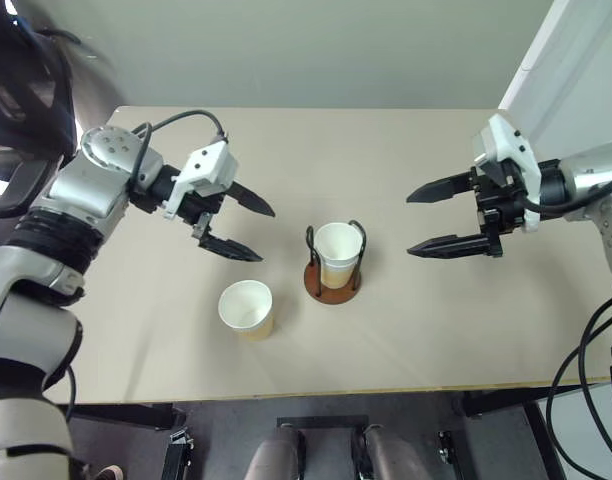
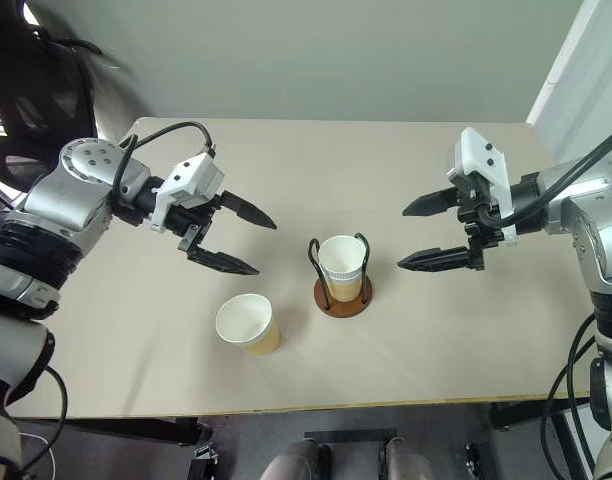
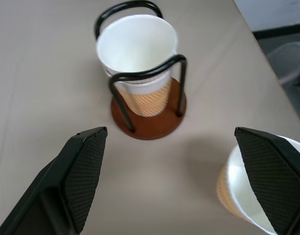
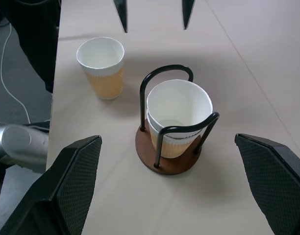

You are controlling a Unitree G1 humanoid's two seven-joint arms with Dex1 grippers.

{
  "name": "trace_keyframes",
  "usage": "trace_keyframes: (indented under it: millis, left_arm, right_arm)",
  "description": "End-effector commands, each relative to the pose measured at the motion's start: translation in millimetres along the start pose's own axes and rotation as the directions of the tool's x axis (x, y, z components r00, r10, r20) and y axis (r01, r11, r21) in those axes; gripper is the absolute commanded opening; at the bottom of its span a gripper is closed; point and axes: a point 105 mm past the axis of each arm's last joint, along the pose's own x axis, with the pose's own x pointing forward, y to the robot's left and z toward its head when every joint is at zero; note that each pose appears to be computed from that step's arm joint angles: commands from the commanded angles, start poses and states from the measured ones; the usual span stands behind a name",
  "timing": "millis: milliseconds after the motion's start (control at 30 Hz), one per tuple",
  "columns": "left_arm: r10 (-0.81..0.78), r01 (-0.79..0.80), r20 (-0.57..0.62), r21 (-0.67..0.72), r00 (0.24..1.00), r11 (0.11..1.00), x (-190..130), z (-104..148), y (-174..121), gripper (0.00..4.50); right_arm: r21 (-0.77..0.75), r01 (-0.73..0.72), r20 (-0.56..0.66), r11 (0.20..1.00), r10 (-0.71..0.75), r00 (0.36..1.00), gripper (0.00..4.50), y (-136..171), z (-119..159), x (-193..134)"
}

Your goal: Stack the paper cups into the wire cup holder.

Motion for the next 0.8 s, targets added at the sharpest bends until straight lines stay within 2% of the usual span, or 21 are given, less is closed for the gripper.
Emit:
trace_keyframes:
  millis: [33,267,400,800]
  left_arm:
    - [-0.037,0.037,-0.029,0.020,0.999,0.999,-10,13,-7,4.50]
    - [-0.038,0.046,-0.156,0.051,0.987,0.998,-20,1,-12,4.50]
    - [-0.044,0.074,-0.237,0.117,0.971,0.990,-22,-3,-13,4.50]
    - [-0.118,0.173,-0.243,0.215,0.963,0.961,-12,17,-32,4.50]
  right_arm:
    - [-0.033,0.023,0.024,0.999,-0.023,0.999,4.49,1,8,-9]
    - [-0.013,0.006,0.004,1.000,-0.006,1.000,4.49,4,4,-13]
    - [0.010,-0.015,-0.021,1.000,0.015,1.000,4.49,8,1,-18]
    - [0.029,-0.020,-0.065,0.999,0.022,0.998,4.49,10,-2,-32]
